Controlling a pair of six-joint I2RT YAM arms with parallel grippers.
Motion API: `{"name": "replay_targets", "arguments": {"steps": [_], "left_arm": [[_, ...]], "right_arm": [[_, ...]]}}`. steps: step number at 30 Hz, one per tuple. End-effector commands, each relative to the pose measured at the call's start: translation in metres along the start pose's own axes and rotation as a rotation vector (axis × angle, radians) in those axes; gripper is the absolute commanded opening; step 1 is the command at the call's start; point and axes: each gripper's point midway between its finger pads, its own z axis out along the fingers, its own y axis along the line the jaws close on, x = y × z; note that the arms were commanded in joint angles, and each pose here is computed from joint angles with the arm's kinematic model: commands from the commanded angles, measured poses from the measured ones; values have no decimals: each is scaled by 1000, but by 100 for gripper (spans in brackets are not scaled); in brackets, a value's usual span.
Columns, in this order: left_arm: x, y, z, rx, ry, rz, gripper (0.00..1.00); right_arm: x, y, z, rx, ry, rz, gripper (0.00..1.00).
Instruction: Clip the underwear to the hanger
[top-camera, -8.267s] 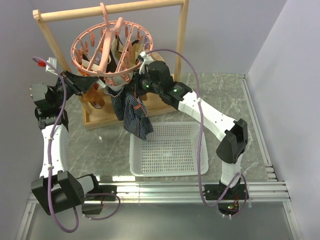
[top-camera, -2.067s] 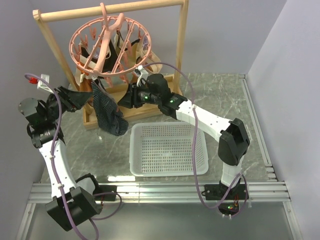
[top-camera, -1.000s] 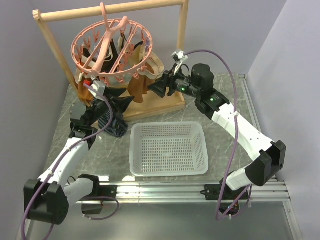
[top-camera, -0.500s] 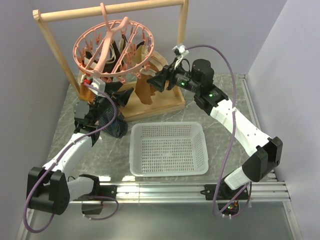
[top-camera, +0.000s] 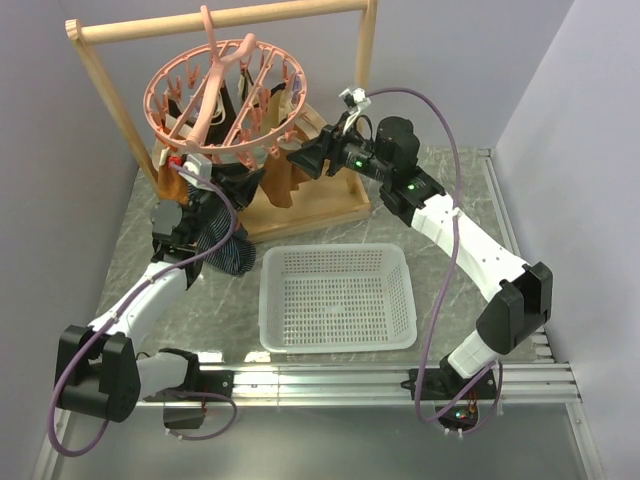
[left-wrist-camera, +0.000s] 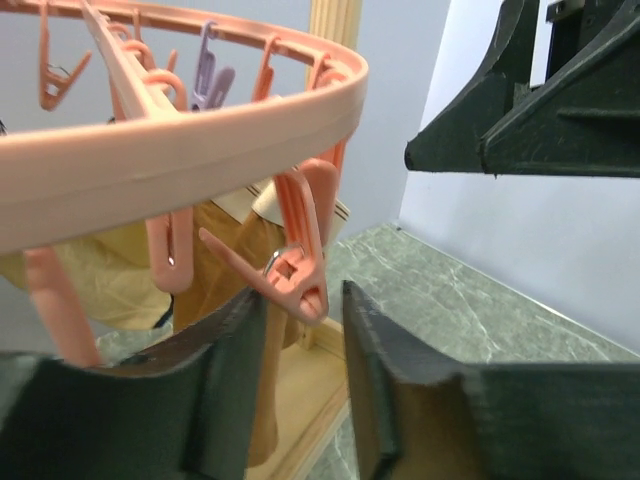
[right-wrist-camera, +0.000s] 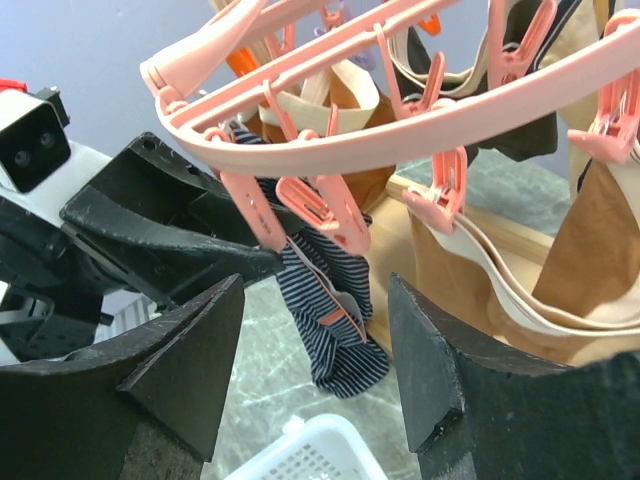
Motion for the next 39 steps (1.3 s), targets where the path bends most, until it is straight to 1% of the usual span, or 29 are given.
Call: {"name": "replay_targets", "arguments": {"steps": [1, 3, 8, 9, 12, 13, 14, 15, 18, 24, 34, 39], "left_arm": [[-35, -3, 10, 5, -103, 36, 44], [-35, -2, 12, 2, -109, 33, 47], [-33, -3, 16, 8, -107, 33, 39], [-34, -4, 16, 12, -106, 36, 36], [-35, -6, 15, 21, -96, 46, 29], [-37, -8, 15, 26, -97, 53, 19], [-37, -8, 15, 25, -88, 56, 15], [-35, -6, 14, 16, -73, 64, 7], [-40, -5, 13, -1, -57, 93, 1], [-42, -9, 7, 3, -33, 121, 0], [-40, -10, 2, -14, -7, 127, 0], [-40, -11, 1, -14, -1, 124, 0]], "right_arm": [[-30, 18, 7, -53, -84, -31, 66], [-31, 19, 8, -56, -87, -29, 66], [-31, 19, 10, -60, -93, -28, 65], [-32, 21, 10, -63, -95, -29, 65], [-33, 21, 13, -55, -100, -31, 64], [-34, 21, 13, -48, -99, -44, 62], [-33, 20, 15, -36, -97, -48, 61], [-34, 19, 16, -13, -103, -51, 60], [-34, 19, 22, 32, -95, -40, 52], [-32, 21, 31, 99, -82, -12, 43], [-13, 33, 50, 88, -36, 120, 43], [-11, 35, 54, 85, -41, 156, 42]]}}
